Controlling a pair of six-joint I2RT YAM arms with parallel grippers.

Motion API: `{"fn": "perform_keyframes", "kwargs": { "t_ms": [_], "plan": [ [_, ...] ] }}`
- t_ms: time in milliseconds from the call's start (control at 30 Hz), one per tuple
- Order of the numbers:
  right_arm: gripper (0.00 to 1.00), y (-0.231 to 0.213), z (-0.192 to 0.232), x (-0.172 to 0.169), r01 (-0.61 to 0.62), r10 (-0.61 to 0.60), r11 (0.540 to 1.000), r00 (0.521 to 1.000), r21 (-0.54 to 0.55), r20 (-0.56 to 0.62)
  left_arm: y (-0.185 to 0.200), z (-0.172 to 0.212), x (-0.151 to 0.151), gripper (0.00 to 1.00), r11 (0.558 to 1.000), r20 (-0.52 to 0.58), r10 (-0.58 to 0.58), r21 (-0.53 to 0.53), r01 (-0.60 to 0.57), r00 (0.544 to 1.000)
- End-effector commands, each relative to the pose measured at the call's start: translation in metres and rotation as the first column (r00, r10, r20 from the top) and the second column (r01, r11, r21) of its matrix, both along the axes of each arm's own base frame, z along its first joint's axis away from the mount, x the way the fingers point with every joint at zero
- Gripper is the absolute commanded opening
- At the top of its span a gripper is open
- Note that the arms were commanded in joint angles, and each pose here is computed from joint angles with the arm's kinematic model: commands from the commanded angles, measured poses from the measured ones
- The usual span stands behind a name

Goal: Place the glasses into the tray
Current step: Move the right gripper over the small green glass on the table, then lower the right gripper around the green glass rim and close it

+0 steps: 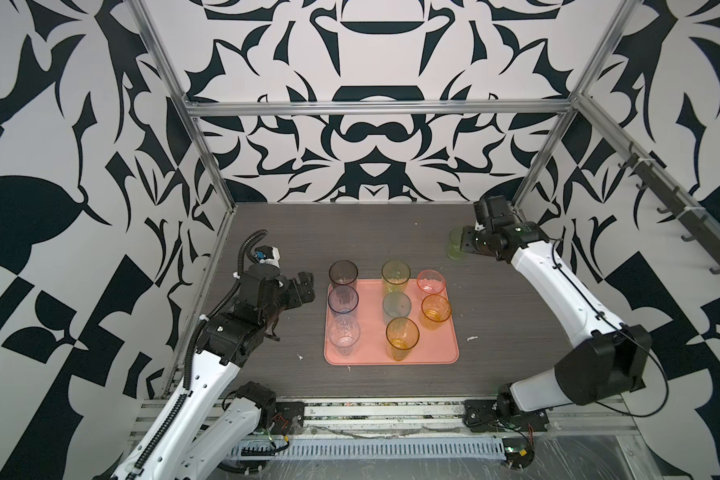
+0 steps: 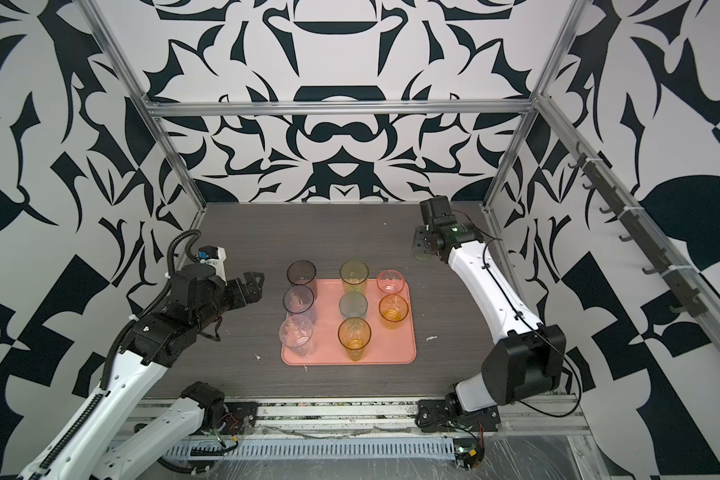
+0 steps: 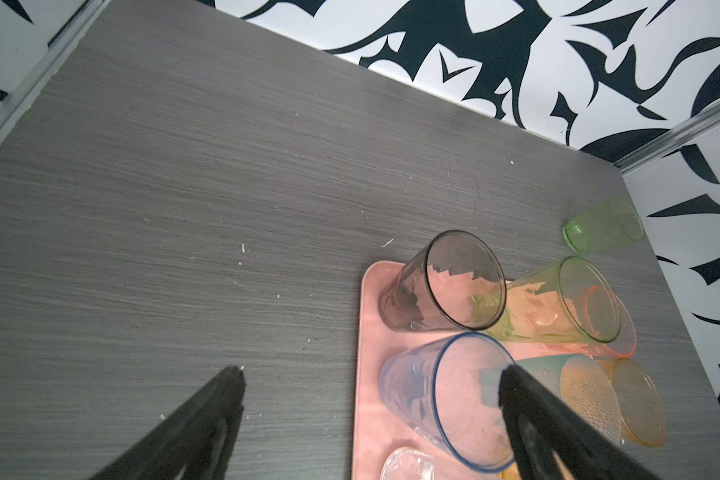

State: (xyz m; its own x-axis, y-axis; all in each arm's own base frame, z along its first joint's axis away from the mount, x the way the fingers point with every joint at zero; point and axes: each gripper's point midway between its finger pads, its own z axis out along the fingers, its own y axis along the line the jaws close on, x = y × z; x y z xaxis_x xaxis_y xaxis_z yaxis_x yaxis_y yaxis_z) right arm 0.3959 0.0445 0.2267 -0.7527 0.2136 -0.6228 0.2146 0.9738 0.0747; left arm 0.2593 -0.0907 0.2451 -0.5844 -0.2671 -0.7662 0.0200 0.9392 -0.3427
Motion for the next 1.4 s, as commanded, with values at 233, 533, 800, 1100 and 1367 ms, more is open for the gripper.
{"fn": "perform_keyframes", "kwargs": {
  "t_ms": [233, 533, 800, 1100, 1367],
  "plan": [
    [0.57, -0.029, -0.003, 0.046, 0.085, -0.088, 0.994, 0.995, 0.068, 0.056, 0.004, 0.028, 0.020, 1.00, 0.995, 0.115, -0.007, 0.098, -0.004, 0.993],
    [0.61, -0.055, -0.037, 0.069, 0.158, -0.157, 0.983, 0.987, 0.091, -0.017, -0.010, 0.032, 0.043, 1.00, 0.990, 0.096, -0.051, 0.135, 0.038, 0.994],
    [0.61, -0.068, -0.057, 0.085, 0.203, -0.197, 0.972, 0.979, 0.116, -0.060, -0.015, 0.033, 0.053, 1.00, 0.990, 0.092, -0.057, 0.135, 0.044, 0.994],
    [0.61, -0.065, -0.079, 0.099, 0.195, -0.181, 0.970, 0.978, 0.144, -0.103, -0.017, 0.031, 0.053, 1.00, 0.991, 0.082, -0.053, 0.124, 0.043, 0.995],
    [0.55, -0.059, -0.104, 0.104, 0.189, -0.165, 0.967, 0.975, 0.169, -0.147, -0.014, 0.028, 0.051, 1.00, 0.991, 0.068, -0.046, 0.127, 0.037, 0.997]
  ]
}}
